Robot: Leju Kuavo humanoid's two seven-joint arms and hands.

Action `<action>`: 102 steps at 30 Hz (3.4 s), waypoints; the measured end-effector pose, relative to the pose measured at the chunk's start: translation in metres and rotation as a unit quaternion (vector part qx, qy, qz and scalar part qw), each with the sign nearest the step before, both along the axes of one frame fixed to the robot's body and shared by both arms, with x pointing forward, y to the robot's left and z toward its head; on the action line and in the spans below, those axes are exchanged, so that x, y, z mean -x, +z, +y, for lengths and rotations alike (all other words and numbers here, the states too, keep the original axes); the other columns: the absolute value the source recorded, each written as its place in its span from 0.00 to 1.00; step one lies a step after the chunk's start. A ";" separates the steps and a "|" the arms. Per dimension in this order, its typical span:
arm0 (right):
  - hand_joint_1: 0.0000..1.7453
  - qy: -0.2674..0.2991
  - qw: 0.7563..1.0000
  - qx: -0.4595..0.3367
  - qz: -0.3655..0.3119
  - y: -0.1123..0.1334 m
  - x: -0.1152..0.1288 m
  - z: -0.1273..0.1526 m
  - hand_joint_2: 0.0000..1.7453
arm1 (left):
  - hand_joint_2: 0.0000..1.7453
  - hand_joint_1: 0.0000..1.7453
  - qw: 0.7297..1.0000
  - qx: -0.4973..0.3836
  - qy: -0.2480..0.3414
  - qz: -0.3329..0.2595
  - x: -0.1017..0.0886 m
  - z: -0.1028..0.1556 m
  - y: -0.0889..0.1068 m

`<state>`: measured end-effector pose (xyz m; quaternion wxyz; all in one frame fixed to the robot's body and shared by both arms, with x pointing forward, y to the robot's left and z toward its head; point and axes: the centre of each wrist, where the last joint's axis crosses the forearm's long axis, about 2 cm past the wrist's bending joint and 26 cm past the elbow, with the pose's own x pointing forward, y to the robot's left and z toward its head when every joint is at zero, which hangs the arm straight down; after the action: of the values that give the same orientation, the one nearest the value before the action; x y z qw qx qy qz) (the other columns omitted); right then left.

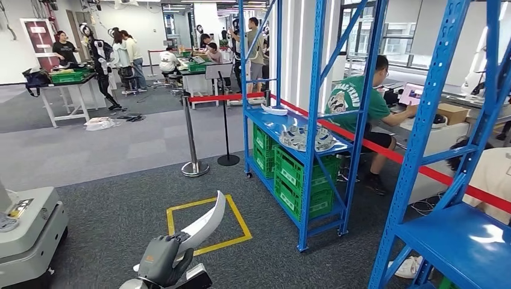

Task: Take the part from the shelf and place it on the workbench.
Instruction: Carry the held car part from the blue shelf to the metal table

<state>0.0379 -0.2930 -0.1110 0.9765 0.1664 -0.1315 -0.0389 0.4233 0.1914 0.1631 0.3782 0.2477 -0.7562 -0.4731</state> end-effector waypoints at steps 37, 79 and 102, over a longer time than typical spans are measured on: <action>0.00 0.014 1.000 -0.013 -0.001 0.000 0.001 0.008 0.00 | 1.00 1.00 0.999 -0.016 0.027 0.020 0.012 0.039 -0.033; 0.00 0.033 0.999 -0.027 -0.003 0.001 -0.002 0.023 0.00 | 1.00 1.00 0.997 -0.034 0.072 0.003 0.030 0.064 -0.045; 0.00 0.023 0.999 -0.026 0.003 0.000 0.002 0.015 0.00 | 1.00 1.00 0.981 -0.082 0.175 -0.005 0.017 0.159 -0.029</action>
<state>0.0357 -0.2776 -0.1108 0.9728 0.1948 -0.1236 -0.0206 0.4060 0.3506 0.1344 0.4301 0.4087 -0.6617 -0.4583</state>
